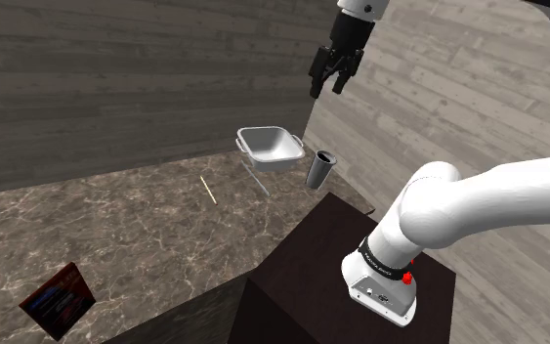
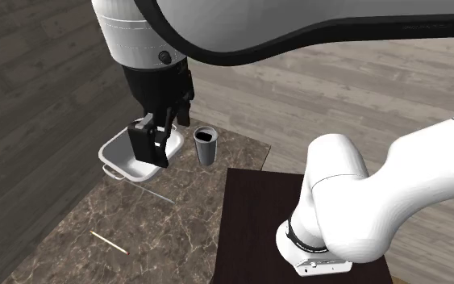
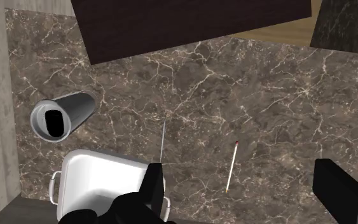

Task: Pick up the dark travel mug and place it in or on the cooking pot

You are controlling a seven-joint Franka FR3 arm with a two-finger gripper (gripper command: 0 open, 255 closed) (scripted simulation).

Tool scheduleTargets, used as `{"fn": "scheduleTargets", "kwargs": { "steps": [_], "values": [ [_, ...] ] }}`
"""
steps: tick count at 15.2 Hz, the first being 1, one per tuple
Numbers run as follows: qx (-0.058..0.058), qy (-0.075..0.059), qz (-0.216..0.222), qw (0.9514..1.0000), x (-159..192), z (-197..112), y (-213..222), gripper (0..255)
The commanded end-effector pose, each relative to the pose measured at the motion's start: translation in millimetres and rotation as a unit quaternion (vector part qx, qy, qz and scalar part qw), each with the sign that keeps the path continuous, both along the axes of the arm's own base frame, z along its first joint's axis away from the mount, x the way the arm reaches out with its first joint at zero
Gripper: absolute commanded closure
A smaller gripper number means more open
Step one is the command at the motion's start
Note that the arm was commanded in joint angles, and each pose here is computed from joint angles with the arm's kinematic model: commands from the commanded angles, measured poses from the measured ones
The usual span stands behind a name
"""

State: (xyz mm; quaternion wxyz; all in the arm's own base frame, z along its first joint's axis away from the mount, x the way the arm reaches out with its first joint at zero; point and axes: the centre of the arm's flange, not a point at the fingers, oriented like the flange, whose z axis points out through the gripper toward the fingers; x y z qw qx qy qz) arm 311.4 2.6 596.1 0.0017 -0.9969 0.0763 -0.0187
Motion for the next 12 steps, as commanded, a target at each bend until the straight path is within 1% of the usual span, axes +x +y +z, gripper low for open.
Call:
{"fn": "scheduleTargets", "kwargs": {
  "steps": [1, 12],
  "values": [
    [0.0, 0.0, 0.0, 1.0, 0, 0, 0, 0],
    [0.005, 0.011, 0.055, 0.9984, -10, -97, -109, 0]
  ]
}}
